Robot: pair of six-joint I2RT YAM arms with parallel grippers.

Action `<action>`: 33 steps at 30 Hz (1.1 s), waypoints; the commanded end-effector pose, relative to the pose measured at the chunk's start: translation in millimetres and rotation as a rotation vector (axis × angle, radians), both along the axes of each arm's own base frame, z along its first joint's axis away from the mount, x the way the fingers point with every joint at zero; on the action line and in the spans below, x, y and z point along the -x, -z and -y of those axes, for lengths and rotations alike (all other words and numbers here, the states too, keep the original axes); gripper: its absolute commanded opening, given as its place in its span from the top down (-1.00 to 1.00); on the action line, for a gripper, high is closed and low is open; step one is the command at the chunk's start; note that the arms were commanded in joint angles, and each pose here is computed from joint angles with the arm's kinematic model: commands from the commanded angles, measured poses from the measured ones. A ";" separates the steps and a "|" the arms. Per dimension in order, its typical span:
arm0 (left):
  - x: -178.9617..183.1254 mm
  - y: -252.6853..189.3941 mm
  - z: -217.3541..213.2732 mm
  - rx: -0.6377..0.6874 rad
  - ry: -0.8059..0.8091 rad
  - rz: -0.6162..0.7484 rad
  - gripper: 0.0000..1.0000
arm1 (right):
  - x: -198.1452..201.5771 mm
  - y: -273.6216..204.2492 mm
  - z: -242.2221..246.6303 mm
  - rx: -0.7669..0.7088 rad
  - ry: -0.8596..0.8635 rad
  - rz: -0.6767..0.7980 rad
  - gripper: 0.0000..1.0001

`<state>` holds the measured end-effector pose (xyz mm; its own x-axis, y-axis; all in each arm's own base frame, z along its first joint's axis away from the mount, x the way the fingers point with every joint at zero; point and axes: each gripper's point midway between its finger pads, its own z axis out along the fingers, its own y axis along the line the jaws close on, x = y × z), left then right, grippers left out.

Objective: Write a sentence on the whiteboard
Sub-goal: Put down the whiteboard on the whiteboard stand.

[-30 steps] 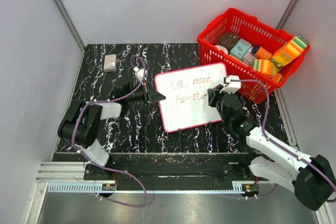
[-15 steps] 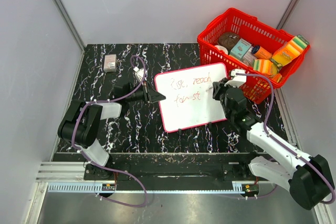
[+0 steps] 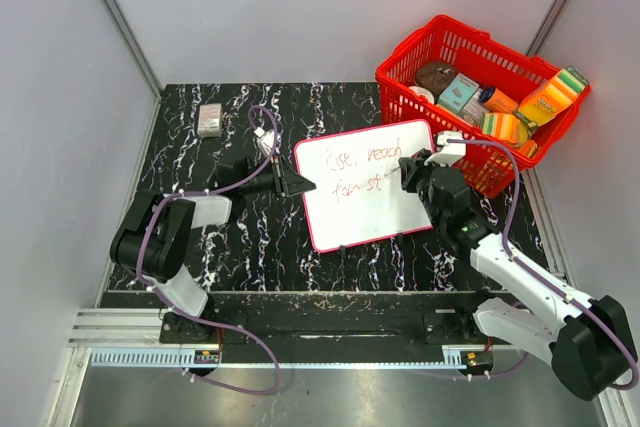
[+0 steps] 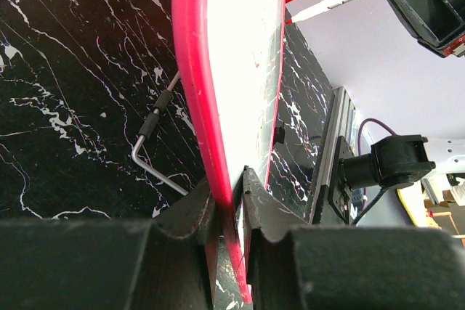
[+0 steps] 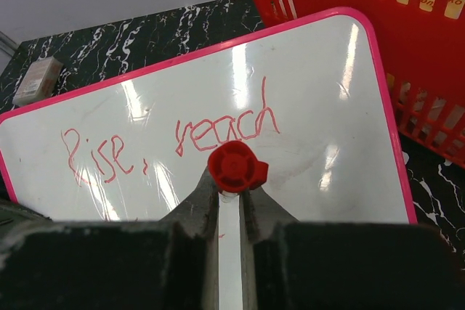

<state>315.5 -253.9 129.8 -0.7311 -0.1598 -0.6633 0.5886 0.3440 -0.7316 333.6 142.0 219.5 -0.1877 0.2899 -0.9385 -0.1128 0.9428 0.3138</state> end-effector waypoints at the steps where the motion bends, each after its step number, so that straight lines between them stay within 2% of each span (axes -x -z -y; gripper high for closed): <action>1: -5.6 -15.8 5.2 -0.019 0.014 0.136 1.00 | -0.7 -9.1 -6.7 -0.040 -0.027 0.025 1.00; 22: -5.3 -15.2 5.6 -0.019 0.015 0.136 1.00 | 0.2 7.1 5.7 -0.032 0.038 0.001 1.00; 33: -5.8 -15.4 5.8 -0.019 0.015 0.137 1.00 | -0.8 7.6 -8.0 -0.035 -0.030 -0.003 1.00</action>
<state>315.3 -254.2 129.8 -0.7312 -0.1590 -0.6634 0.5889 0.3437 -0.7315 331.5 144.5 202.0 -0.2208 0.2996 -0.9282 -0.1106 0.9378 0.3290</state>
